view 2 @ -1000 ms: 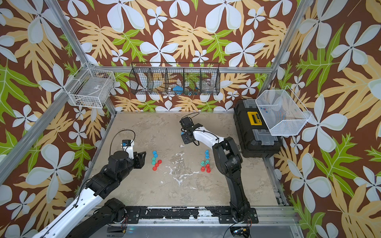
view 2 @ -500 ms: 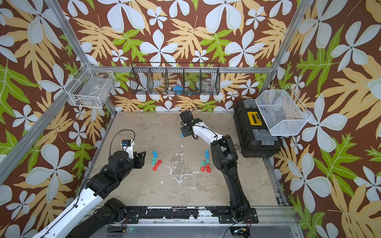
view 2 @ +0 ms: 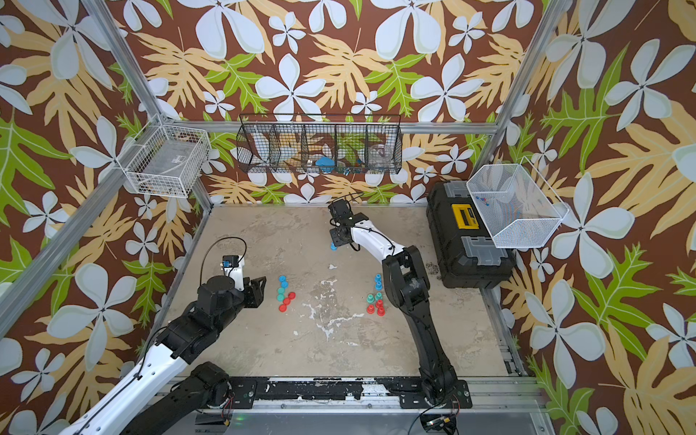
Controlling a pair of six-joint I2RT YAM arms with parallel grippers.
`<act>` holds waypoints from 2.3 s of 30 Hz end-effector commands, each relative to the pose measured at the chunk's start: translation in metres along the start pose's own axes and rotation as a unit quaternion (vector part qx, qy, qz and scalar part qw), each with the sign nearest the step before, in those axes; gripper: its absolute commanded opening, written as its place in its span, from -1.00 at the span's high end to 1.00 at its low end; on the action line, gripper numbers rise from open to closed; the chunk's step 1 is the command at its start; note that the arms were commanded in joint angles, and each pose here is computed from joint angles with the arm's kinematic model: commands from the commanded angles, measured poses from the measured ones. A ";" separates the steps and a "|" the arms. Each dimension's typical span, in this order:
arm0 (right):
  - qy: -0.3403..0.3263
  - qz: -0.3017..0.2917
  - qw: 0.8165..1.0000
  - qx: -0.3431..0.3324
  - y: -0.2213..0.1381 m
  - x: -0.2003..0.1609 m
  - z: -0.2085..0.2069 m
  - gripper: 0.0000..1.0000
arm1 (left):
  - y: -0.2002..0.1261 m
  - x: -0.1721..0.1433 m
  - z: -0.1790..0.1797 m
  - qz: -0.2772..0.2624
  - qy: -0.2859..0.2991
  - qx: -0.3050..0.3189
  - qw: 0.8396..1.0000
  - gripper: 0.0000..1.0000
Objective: Close the stamp cap
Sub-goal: Place the stamp at the center of the board.
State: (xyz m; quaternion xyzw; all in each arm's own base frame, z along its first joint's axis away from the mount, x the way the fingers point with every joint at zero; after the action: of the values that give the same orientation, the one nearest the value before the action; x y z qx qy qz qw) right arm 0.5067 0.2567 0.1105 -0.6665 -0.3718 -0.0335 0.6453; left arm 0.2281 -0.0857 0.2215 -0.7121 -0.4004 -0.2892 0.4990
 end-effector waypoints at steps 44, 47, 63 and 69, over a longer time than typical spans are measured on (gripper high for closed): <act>0.006 0.044 0.999 0.028 0.020 -0.025 0.012 0.61 | -0.001 0.001 0.001 -0.001 0.002 0.002 1.000 -0.12; 0.005 0.042 0.999 0.027 0.018 -0.024 0.012 0.53 | -0.001 0.001 0.001 -0.001 0.002 0.002 1.000 -0.12; -0.003 0.033 0.999 0.023 -0.002 -0.016 0.010 0.33 | 0.000 0.000 0.001 0.001 0.003 0.003 1.000 -0.12; -0.008 0.019 0.999 0.026 -0.033 -0.009 0.012 0.31 | 0.000 0.000 0.002 0.001 0.003 0.005 1.000 -0.12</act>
State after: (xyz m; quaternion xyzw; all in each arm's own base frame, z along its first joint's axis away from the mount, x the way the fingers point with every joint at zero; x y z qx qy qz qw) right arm 0.4842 0.2605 0.1189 -0.6558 -0.3629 -0.0081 0.6620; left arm 0.2282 -0.0856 0.2212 -0.7120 -0.4001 -0.2889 0.4996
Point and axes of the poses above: each gripper's point midway between its finger pads, its own y axis out along the fingers, its own z axis along the line the jaws close on, x = y × z, the point moved 4 cm from there along -y, back along the fingers, and after that the axes turned 7 degrees about -y, right-handed, at the moved point
